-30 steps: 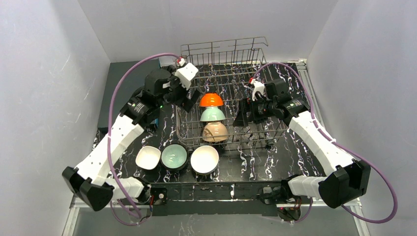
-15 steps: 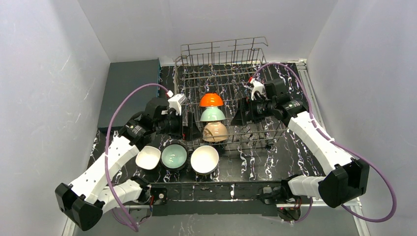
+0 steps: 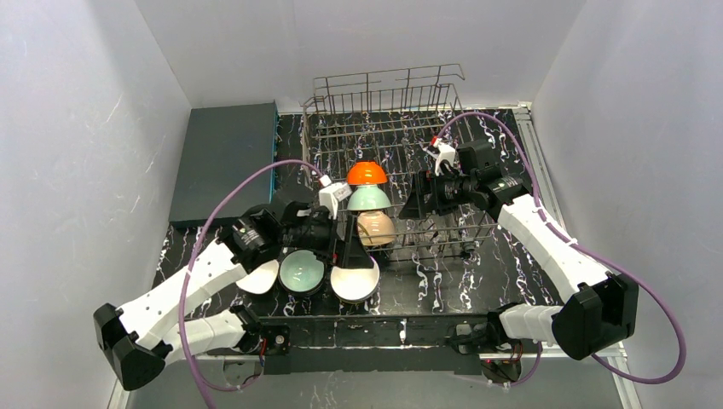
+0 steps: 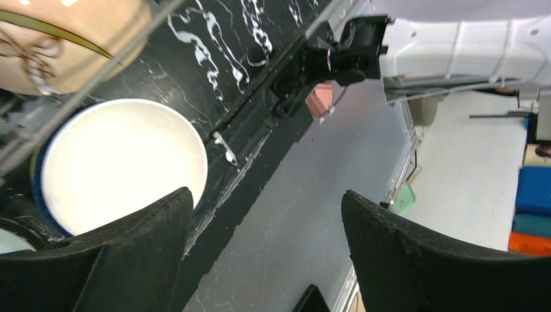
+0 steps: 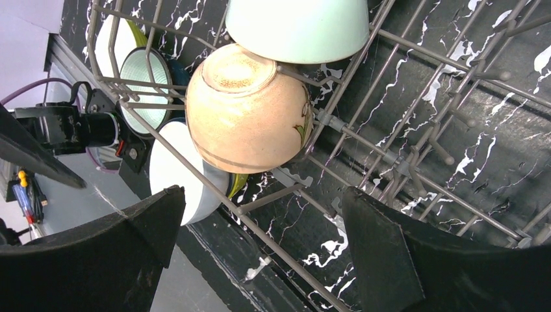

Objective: Load the bowls into the dish rack
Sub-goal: Pick up the bowl from the center of the board.

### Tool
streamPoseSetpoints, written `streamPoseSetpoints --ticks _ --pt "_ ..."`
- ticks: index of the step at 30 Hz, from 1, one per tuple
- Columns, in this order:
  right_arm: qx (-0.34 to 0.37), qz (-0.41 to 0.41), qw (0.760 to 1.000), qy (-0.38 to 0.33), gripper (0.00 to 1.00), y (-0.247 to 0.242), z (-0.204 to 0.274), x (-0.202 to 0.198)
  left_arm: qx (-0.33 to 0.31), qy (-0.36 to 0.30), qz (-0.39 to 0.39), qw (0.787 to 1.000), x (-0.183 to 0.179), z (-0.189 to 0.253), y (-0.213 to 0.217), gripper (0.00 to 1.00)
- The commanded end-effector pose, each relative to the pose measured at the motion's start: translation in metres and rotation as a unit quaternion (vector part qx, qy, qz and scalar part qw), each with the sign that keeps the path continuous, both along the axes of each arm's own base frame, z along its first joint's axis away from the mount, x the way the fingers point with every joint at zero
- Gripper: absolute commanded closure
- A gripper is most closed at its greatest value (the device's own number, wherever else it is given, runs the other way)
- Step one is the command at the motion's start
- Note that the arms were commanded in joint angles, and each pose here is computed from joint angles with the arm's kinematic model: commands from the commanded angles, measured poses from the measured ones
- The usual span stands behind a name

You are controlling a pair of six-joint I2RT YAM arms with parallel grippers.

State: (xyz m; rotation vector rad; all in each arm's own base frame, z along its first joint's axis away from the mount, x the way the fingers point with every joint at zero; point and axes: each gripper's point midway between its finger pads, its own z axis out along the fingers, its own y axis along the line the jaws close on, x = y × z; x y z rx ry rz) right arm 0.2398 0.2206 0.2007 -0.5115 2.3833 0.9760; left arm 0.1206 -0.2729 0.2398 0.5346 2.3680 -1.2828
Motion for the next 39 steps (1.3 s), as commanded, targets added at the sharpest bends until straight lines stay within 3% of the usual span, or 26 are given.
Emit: streamPoseSetpoints --ticks 1,7,14,19,27,30,35,39 --pt "0.011 -0.003 1.0 -0.016 0.01 0.002 0.005 0.004 0.017 0.023 -0.028 0.999 -0.016 -0.018 -0.012 0.21" --pt "0.012 -0.009 1.0 -0.02 0.01 0.001 0.006 0.006 0.105 0.006 -0.041 0.994 -0.024 -0.056 -0.015 0.26" --pt "0.008 -0.013 1.0 -0.023 0.01 0.0 0.006 0.007 0.216 -0.059 -0.023 0.974 -0.017 -0.094 -0.005 0.3" --pt "0.006 -0.016 1.0 -0.023 0.01 -0.002 0.005 0.007 0.263 -0.092 -0.028 0.96 -0.017 -0.113 -0.005 0.35" --pt "0.006 -0.016 1.0 -0.022 0.01 0.0 0.004 0.009 0.301 -0.09 -0.064 0.947 -0.028 -0.143 -0.016 0.44" --pt "0.006 -0.015 1.0 -0.021 0.01 0.0 0.005 0.009 0.31 -0.095 -0.076 0.943 -0.03 -0.148 -0.019 0.54" --pt "0.007 -0.016 1.0 -0.024 0.01 0.0 0.007 0.01 0.31 -0.106 -0.08 0.942 -0.03 -0.145 -0.021 0.8" --pt "0.01 -0.014 0.999 -0.028 0.01 0.001 0.012 0.009 0.287 -0.117 -0.082 0.947 -0.032 -0.131 -0.025 0.92"
